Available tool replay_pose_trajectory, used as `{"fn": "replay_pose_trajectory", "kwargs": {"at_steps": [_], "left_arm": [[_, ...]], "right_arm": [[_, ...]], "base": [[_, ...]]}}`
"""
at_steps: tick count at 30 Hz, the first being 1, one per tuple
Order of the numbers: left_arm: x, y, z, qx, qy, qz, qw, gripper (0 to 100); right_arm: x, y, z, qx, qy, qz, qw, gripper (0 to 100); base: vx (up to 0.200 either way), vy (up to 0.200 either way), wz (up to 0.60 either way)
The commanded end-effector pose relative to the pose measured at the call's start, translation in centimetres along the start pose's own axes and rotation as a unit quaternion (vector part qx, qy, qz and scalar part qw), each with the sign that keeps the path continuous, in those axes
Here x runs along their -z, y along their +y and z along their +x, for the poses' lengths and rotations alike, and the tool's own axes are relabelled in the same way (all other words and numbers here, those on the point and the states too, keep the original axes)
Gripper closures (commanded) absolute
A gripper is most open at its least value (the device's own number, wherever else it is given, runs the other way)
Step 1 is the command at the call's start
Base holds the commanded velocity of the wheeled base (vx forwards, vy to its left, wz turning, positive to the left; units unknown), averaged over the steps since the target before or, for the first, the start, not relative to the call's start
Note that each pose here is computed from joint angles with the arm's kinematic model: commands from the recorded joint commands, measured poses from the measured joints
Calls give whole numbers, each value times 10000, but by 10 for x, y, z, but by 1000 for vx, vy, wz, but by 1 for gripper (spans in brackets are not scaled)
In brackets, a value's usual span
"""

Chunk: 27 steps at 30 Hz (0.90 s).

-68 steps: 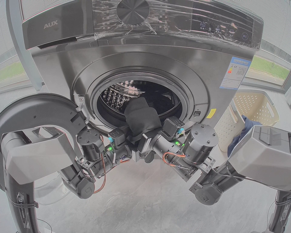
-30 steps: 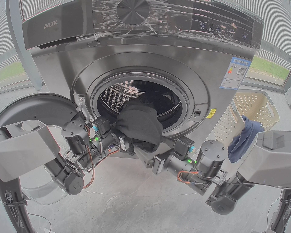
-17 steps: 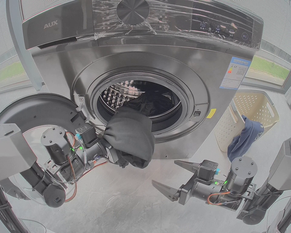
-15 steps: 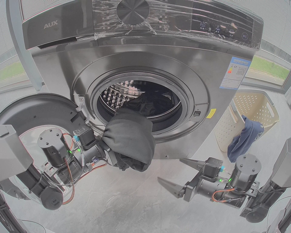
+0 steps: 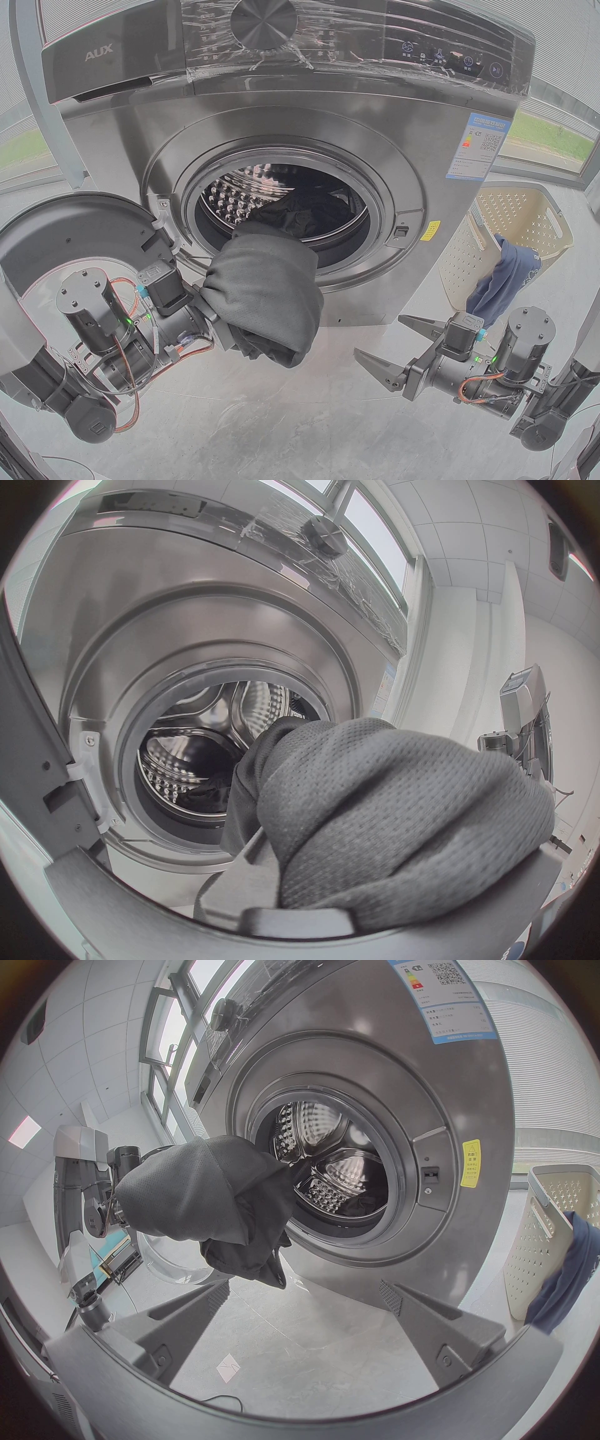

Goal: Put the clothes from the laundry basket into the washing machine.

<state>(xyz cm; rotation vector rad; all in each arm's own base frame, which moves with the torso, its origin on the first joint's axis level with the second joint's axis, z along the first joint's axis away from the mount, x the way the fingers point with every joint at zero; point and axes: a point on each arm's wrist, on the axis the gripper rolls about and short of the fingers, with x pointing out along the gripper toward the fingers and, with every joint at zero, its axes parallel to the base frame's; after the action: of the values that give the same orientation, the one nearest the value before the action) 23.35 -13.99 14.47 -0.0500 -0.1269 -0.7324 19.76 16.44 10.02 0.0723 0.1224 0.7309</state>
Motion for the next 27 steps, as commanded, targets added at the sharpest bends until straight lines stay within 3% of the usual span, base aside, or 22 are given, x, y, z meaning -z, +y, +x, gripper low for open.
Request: {"fn": "replay_pose_trajectory", "kwargs": {"at_steps": [1, 16, 22, 27], "left_arm": [[2, 0, 0, -8, 37, -6, 10000, 100], [8, -1, 2, -26, 133, 2, 9999, 100], [7, -1, 2, -17, 126, 56, 9999, 100], [8, -1, 2, -10, 148, 51, 9999, 100]], "right_arm": [[2, 0, 1, 5, 36, 6, 10000, 0], [8, 0, 4, -13, 153, 18, 9999, 0], [8, 1, 4, -35, 163, 23, 9999, 0], [8, 1, 4, -42, 164, 23, 9999, 0]], "base": [[0, 0, 0], [0, 0, 0], [0, -200, 0], [0, 0, 0]]}}
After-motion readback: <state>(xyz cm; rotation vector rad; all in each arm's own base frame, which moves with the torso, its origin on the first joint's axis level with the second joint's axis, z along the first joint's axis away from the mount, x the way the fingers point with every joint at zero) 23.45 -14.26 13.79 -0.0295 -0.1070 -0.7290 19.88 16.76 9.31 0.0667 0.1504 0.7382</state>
